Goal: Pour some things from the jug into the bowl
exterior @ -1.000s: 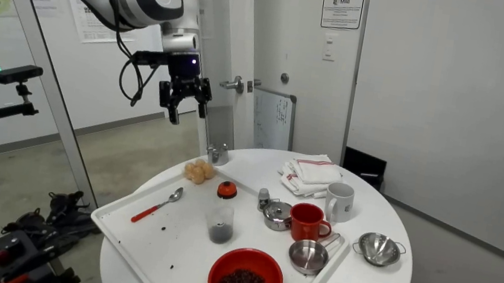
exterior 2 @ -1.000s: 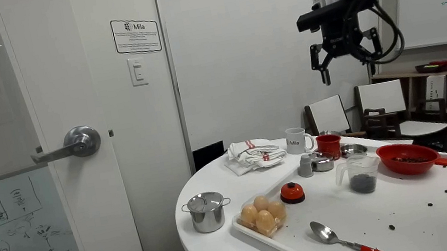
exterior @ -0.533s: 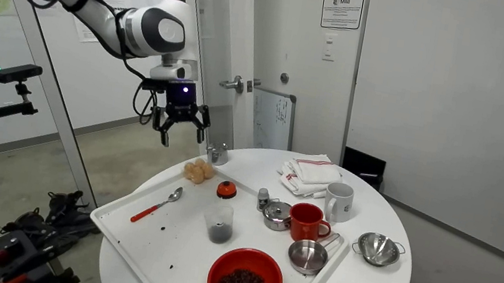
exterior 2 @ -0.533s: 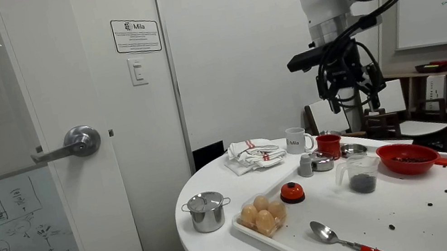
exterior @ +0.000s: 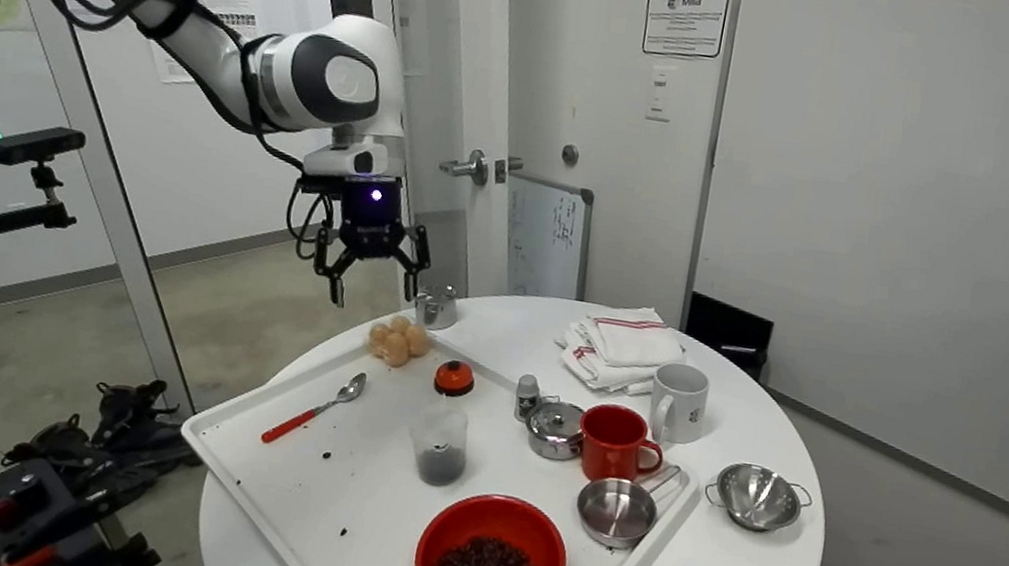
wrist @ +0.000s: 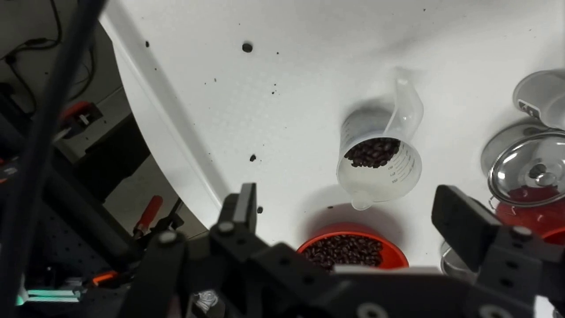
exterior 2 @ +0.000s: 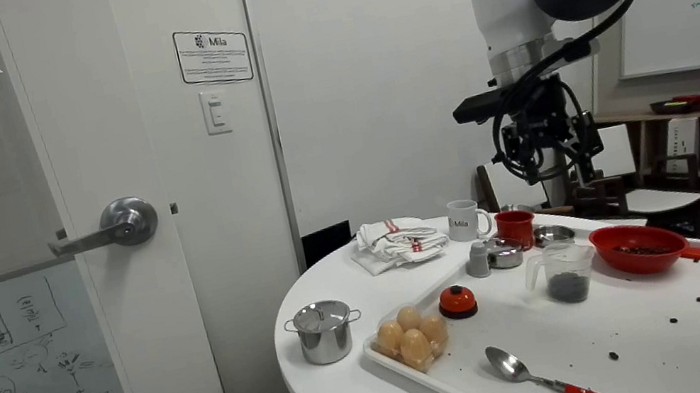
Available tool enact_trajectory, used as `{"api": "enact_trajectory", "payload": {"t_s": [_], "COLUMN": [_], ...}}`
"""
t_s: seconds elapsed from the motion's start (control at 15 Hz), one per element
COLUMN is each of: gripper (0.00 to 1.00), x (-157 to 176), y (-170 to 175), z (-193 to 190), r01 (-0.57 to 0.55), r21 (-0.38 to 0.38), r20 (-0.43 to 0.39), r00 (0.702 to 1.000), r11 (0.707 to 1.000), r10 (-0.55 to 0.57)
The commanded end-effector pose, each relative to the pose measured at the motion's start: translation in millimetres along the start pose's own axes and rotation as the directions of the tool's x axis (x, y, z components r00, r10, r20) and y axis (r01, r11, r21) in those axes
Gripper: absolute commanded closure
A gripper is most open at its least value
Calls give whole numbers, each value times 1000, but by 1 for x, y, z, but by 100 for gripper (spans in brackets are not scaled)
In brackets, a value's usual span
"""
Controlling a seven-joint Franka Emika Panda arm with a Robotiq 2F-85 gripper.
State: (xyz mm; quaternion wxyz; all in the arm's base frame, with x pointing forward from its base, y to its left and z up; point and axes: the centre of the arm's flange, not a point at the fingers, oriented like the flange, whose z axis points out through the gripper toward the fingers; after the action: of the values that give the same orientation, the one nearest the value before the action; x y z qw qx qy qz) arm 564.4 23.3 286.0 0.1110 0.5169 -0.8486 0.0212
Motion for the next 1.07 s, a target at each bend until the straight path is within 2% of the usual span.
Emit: {"api": "enact_trajectory", "payload": {"t_s": [0.0, 0.4, 1.0], "gripper": [0, 0, 0], "x": [-21, -30, -22], "y": [-20, -52, -74], "z": [11, 39, 79], "r01": [-113, -252, -323], "r21": [-28, -81, -24], "r20": [32, 46, -50], "r00": [993, 966, 946], "r11": [993, 964, 946], "r10": [114, 256, 321]}}
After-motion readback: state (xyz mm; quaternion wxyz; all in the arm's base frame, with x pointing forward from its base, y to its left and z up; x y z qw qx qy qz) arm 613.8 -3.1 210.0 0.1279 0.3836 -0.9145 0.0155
